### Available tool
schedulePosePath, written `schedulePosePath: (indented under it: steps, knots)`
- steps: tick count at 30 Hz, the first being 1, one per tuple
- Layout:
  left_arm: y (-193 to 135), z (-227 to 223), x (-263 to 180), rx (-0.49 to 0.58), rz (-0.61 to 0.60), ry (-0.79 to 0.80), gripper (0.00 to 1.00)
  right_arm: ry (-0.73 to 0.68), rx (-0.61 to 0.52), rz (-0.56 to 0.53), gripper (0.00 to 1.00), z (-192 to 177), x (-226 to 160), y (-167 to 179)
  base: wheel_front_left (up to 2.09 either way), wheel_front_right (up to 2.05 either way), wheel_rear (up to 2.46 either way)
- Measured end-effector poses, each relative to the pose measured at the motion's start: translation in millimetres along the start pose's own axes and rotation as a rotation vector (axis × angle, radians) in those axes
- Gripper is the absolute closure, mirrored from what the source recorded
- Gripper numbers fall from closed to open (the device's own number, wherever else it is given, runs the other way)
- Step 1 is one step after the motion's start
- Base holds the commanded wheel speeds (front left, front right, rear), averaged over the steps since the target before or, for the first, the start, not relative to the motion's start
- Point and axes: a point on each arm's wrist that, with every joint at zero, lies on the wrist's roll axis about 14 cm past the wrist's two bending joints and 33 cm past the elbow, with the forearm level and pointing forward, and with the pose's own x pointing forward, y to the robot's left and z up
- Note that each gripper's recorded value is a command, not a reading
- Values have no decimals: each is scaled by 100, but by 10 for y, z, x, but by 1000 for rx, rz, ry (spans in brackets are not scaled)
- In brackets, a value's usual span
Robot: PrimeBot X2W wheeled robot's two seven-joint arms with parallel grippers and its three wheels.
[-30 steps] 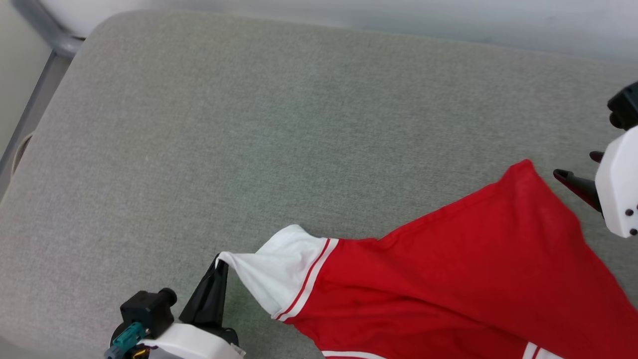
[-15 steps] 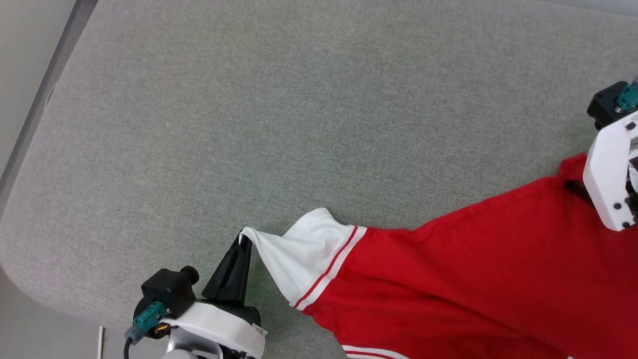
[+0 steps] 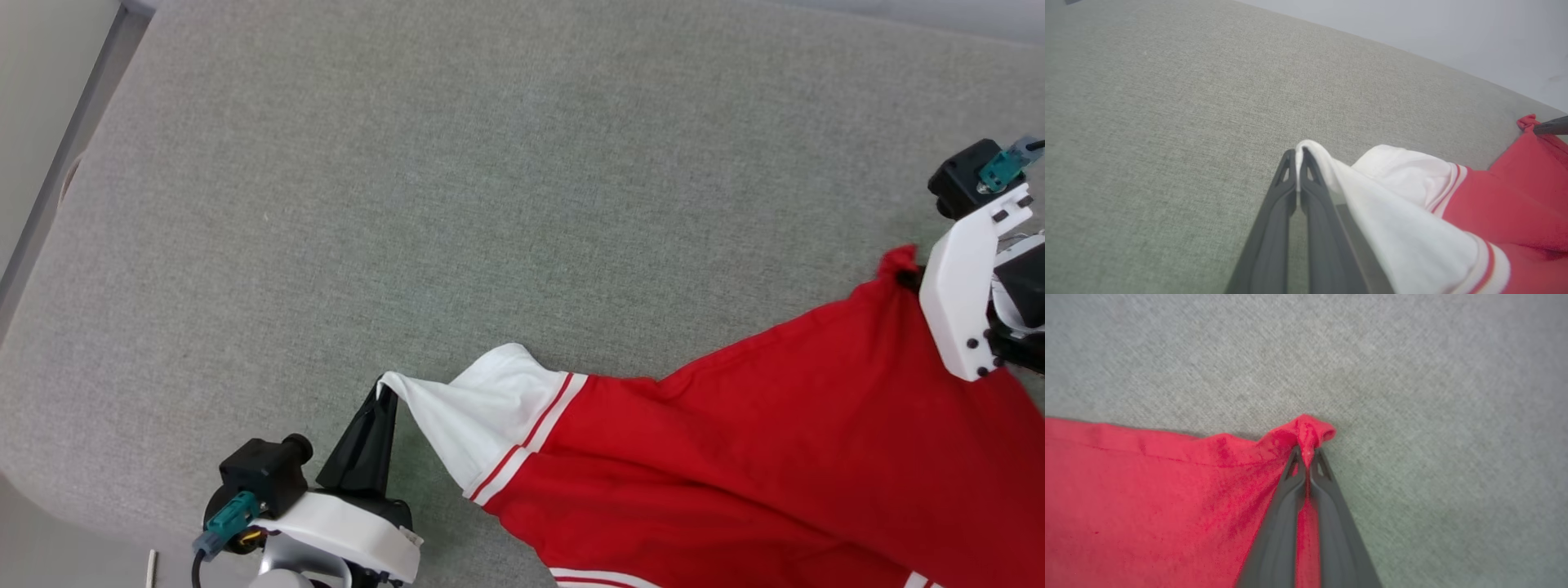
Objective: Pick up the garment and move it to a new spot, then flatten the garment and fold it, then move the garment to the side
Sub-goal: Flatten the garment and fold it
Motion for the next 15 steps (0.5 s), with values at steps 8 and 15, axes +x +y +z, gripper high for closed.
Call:
schedulePosePath:
  steps: [8, 15]
  knots:
    - [-71, 307, -35, 52, -56, -82, 100, -311, 45, -37, 100, 556, -544, -59, 0, 0, 0]
    - [-193, 790, -58, 96, -110, -220, 100, -557, 64, -94, 100, 839, -1206, -117, 0, 0, 0]
